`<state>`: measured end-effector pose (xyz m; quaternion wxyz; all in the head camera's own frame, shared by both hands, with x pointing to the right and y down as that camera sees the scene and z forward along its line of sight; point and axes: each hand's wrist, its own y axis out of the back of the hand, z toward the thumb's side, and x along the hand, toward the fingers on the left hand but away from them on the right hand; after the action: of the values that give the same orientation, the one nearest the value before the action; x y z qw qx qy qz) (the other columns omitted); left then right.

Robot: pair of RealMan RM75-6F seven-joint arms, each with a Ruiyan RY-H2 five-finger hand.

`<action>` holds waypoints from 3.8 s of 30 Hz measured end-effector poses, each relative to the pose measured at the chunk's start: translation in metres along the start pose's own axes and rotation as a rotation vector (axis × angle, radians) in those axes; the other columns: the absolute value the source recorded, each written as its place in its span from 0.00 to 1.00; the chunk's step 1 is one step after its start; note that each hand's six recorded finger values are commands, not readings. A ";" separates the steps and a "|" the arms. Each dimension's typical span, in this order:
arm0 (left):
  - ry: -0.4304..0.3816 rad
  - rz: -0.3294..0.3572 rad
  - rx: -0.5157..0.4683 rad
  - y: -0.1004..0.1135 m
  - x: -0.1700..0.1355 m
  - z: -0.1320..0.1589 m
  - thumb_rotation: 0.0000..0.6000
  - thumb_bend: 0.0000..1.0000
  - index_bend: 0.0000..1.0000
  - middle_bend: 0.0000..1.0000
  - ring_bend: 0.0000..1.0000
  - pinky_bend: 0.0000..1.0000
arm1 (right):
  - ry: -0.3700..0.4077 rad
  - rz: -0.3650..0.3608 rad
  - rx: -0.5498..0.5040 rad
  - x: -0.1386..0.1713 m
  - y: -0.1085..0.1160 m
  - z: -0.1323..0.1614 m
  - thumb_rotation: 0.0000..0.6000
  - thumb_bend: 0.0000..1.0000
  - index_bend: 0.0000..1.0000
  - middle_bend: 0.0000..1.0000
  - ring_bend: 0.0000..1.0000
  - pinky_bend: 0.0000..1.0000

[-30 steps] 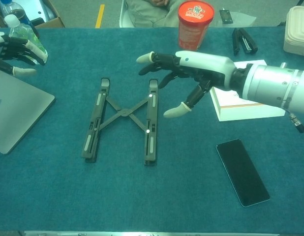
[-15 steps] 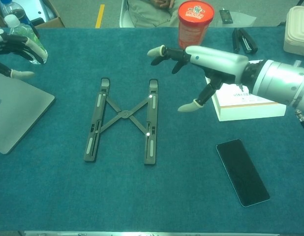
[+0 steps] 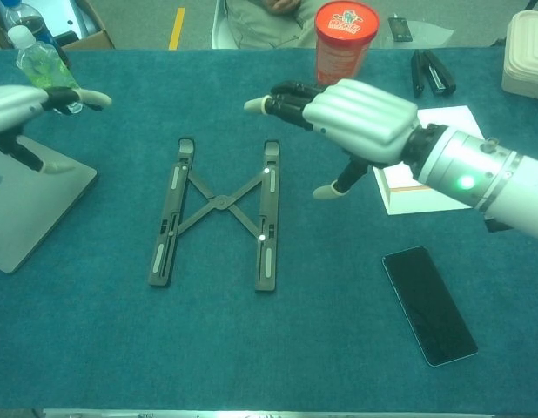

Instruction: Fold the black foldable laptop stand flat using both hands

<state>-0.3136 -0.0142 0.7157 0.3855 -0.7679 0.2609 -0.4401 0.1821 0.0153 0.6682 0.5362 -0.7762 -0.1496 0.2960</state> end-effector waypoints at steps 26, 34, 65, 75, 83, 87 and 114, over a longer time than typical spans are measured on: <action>-0.091 -0.031 0.215 -0.050 0.037 0.050 1.00 0.23 0.00 0.00 0.00 0.01 | 0.016 -0.095 0.262 -0.015 -0.039 0.012 1.00 0.00 0.00 0.00 0.00 0.08; -0.088 -0.044 0.195 -0.059 0.047 0.061 1.00 0.23 0.00 0.00 0.00 0.01 | 0.007 -0.071 0.271 -0.021 -0.057 0.012 1.00 0.00 0.00 0.00 0.00 0.06; -0.052 -0.061 0.146 -0.075 0.060 0.062 1.00 0.23 0.00 0.00 0.00 0.01 | 0.002 -0.051 0.248 -0.050 -0.100 0.013 1.00 0.00 0.00 0.00 0.00 0.06; -0.053 -0.064 0.126 -0.078 0.061 0.063 1.00 0.23 0.00 0.00 0.00 0.01 | 0.007 -0.045 0.257 -0.056 -0.105 0.014 1.00 0.00 0.00 0.00 0.00 0.06; -0.055 -0.070 0.107 -0.080 0.062 0.065 1.00 0.23 0.00 0.00 0.00 0.01 | 0.012 -0.049 0.266 -0.063 -0.107 0.017 1.00 0.00 0.00 0.00 0.00 0.06; -0.059 -0.078 0.098 -0.082 0.063 0.067 1.00 0.23 0.00 0.00 0.00 0.01 | 0.012 -0.052 0.271 -0.065 -0.108 0.019 1.00 0.00 0.00 0.00 0.00 0.06; -0.061 -0.083 0.095 -0.081 0.062 0.069 1.00 0.23 0.00 0.00 0.00 0.01 | 0.002 -0.073 0.280 -0.078 -0.108 0.026 1.00 0.00 0.00 0.00 0.00 0.06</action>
<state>-0.2181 0.0107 0.7898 0.4108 -0.7719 0.1957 -0.4441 0.1138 0.0328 0.7846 0.6497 -0.6882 -0.1347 0.2935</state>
